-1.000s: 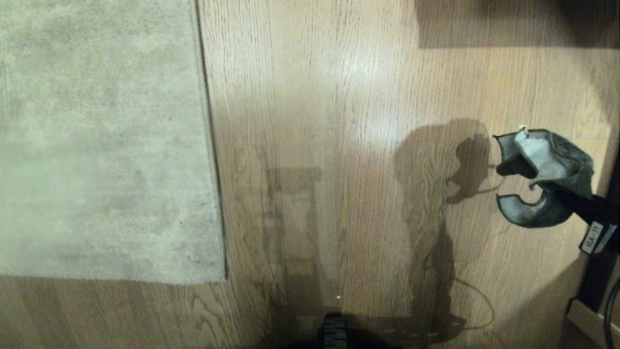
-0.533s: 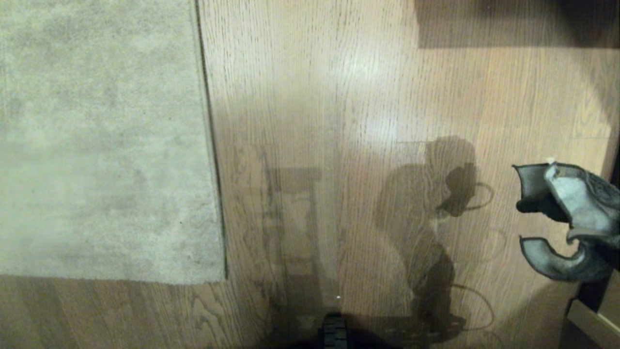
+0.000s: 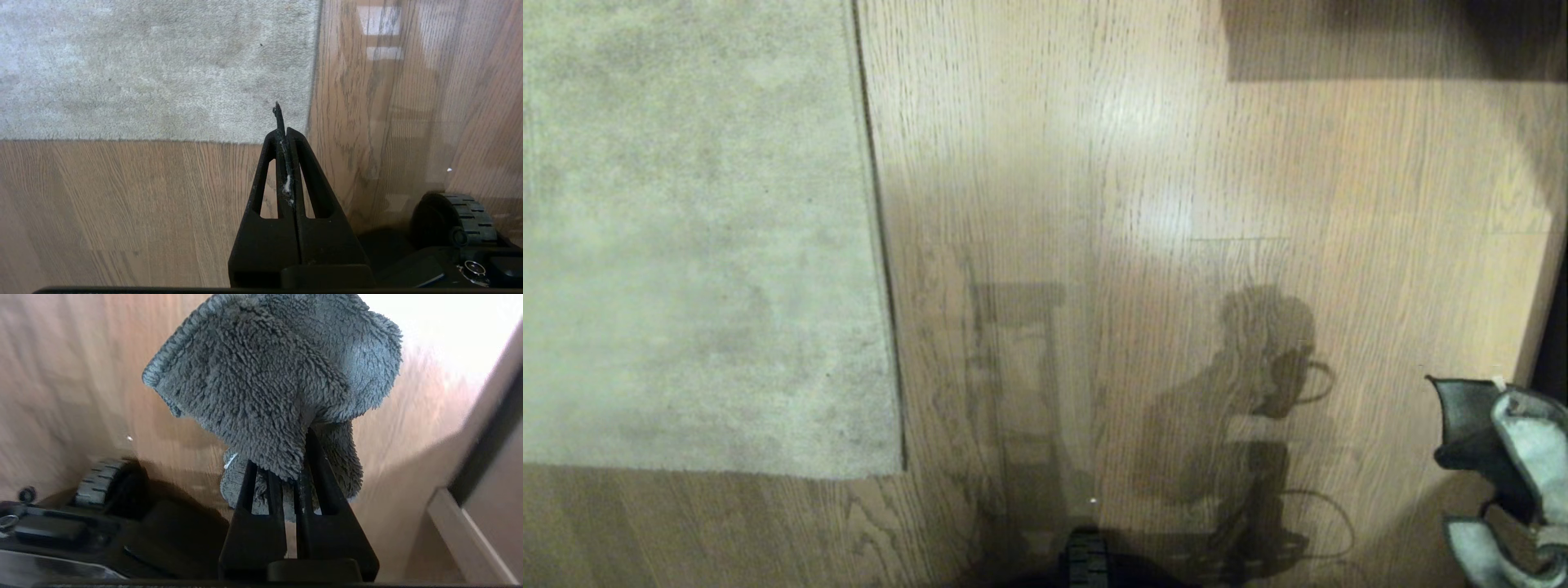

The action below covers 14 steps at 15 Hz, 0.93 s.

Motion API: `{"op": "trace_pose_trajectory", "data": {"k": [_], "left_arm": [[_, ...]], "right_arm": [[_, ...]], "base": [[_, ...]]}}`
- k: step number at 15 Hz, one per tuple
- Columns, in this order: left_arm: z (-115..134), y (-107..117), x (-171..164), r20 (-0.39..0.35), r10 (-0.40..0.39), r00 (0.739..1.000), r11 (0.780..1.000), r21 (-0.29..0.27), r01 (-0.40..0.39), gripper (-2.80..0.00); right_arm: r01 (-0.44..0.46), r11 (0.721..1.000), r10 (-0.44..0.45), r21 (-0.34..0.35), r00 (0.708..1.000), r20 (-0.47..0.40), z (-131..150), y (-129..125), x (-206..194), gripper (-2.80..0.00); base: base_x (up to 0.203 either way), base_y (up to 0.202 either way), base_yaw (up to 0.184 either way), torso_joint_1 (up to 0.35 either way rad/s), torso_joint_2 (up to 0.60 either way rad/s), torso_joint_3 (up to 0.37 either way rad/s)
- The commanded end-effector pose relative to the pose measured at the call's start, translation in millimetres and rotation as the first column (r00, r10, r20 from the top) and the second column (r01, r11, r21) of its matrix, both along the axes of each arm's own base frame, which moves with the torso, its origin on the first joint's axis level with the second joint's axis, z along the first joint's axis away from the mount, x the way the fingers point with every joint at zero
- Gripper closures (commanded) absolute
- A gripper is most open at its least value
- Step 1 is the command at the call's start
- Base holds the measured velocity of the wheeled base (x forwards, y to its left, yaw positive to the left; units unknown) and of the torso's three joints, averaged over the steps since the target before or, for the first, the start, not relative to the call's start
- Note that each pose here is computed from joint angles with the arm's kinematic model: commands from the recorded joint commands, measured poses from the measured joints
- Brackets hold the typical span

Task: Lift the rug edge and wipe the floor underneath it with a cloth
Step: Lift up the carpet

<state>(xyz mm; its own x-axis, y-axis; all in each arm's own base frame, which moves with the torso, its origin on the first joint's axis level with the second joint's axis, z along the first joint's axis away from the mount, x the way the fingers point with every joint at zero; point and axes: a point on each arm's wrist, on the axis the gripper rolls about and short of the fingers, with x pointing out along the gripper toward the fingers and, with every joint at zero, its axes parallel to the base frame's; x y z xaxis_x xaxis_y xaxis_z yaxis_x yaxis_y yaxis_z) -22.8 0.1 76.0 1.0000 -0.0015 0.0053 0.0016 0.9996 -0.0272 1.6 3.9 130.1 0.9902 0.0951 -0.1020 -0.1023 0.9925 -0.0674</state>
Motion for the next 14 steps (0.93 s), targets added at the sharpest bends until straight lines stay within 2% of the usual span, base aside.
{"op": "trace_pose_trajectory", "data": {"k": [1,3,6,9,14], "left_arm": [[0.1,0.0,0.0,0.001,-0.001,1.0,1.0,0.0,0.001,0.0],[0.1,0.0,0.0,0.001,-0.002,1.0,1.0,0.0,0.002,0.0],[0.1,0.0,0.0,0.001,0.0,1.0,1.0,0.0,0.0,0.0],[0.1,0.0,0.0,0.001,0.0,1.0,1.0,0.0,0.0,0.0],[0.1,0.0,0.0,0.001,0.001,1.0,1.0,0.0,-0.001,0.0]], "right_arm": [[0.03,1.0,-0.03,-0.004,1.0,0.005,-17.0,-0.6,-1.3,0.0],[0.073,0.997,-0.073,-0.007,0.997,-0.004,-33.2,-1.7,1.2,0.0],[0.123,0.992,-0.122,0.008,0.991,-0.062,-39.3,-2.7,0.4,0.0],[0.187,0.982,-0.185,-0.007,0.965,-0.184,-51.6,-4.0,-2.5,0.0],[0.198,0.98,-0.189,0.035,0.967,-0.173,-50.1,-4.0,-2.0,0.0]], "base": [[0.0,0.0,0.0,0.0,0.0,0.0],[0.0,0.0,0.0,0.0,0.0,0.0],[0.0,0.0,0.0,0.0,0.0,0.0],[0.0,0.0,0.0,0.0,0.0,0.0],[0.0,0.0,0.0,0.0,0.0,0.0]]}}
